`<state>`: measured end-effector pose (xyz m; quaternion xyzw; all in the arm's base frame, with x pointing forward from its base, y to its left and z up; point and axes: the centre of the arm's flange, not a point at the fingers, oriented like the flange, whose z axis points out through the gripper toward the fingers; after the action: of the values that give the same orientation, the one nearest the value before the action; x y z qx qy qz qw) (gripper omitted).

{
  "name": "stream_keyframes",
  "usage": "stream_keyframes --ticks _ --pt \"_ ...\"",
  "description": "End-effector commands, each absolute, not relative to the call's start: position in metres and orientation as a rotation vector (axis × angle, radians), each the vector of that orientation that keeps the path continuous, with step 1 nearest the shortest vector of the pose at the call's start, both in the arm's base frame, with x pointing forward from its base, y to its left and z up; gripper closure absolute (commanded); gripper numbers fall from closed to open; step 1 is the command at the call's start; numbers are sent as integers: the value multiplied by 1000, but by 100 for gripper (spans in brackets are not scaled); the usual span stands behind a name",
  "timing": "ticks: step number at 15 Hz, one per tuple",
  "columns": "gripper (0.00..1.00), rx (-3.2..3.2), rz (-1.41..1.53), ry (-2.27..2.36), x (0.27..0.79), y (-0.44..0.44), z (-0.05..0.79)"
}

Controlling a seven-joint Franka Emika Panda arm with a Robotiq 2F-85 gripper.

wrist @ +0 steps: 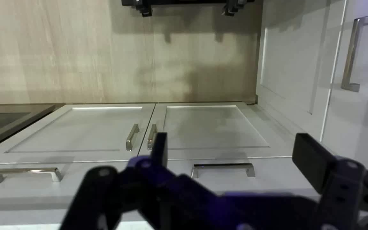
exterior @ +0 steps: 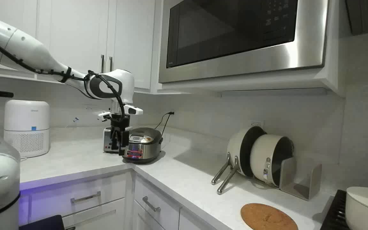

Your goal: Press the button to open the rice cooker.

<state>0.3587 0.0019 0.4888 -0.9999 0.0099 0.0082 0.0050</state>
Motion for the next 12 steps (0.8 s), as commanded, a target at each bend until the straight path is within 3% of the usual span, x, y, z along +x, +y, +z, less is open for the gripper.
stream_keyframes --ticks 1,12 --pt "0 -3131 26 31 359 2 489" --pt "0 -3101 -3 -106 383 49 463"
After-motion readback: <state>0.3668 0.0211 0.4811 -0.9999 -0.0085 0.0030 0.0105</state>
